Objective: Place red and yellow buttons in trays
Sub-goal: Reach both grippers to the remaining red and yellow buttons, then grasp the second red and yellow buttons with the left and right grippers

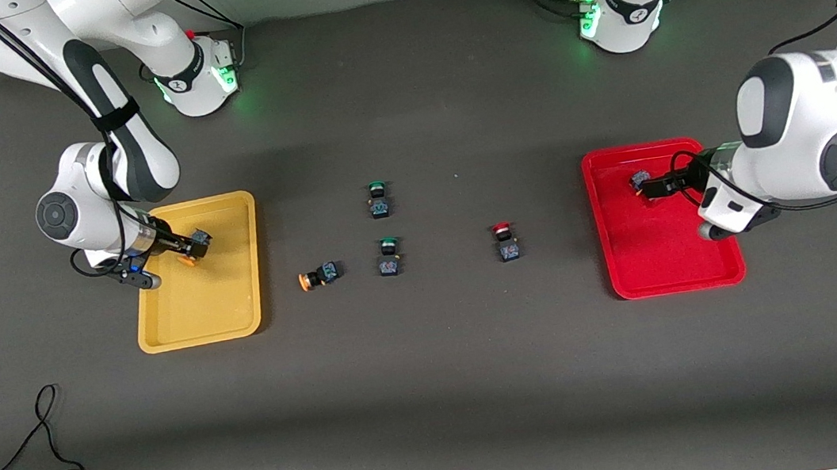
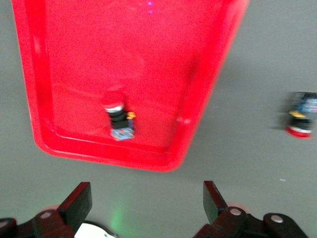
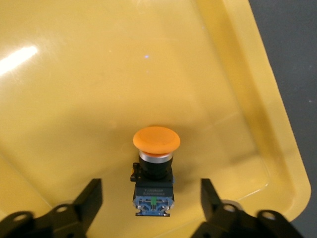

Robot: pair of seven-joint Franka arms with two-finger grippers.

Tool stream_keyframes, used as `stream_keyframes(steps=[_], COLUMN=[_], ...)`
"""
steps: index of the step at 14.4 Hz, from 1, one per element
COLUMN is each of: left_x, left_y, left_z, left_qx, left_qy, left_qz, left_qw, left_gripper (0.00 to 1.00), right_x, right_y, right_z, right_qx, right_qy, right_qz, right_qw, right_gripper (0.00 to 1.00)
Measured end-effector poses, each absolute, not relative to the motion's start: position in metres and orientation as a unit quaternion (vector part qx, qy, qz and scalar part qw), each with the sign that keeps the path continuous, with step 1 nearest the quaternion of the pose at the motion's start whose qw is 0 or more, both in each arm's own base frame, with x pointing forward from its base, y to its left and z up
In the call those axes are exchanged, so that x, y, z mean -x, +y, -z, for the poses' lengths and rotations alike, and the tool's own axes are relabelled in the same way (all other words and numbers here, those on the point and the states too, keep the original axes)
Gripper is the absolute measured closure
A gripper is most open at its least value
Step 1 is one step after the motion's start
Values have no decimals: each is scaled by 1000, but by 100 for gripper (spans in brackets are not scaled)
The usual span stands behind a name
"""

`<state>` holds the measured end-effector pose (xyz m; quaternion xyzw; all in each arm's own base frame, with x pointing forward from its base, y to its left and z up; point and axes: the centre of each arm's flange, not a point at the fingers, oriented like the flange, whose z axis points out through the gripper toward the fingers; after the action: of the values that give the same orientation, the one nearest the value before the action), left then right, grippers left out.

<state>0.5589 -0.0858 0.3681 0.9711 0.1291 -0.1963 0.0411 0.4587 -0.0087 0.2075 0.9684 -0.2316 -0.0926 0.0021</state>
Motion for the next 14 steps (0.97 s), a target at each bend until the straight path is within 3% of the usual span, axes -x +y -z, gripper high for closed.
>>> stream_keyframes(steps=[1, 4, 7, 10, 12, 14], left_x=[-562, -561, -565, -567, -566, -566], left_y=[-112, -212, -314, -368, -380, -381], left_z=[-380, -373, -320, -249, -214, -201], left_qx=[-972, -970, -975, -983, -988, -990], left_qy=[137, 168, 164, 134, 113, 96], left_qz=[187, 174, 152, 125, 108, 100], left_qw=[35, 13, 12, 11, -1, -6], left_gripper=[0, 0, 0, 1, 2, 2], right_x=[-462, -495, -545, -575, -587, -595], right_y=[-8, 1, 57, 147, 208, 241], right_z=[-211, -247, -313, -353, -329, -271], right_qx=[-969, -970, -960, -926, -898, -877], right_qy=[-232, -233, -273, -369, -428, -472], right_qz=[88, 66, 60, 67, 82, 82], right_qw=[0, -18, -35, -51, -53, -43], right_gripper=[0, 0, 0, 0, 0, 0])
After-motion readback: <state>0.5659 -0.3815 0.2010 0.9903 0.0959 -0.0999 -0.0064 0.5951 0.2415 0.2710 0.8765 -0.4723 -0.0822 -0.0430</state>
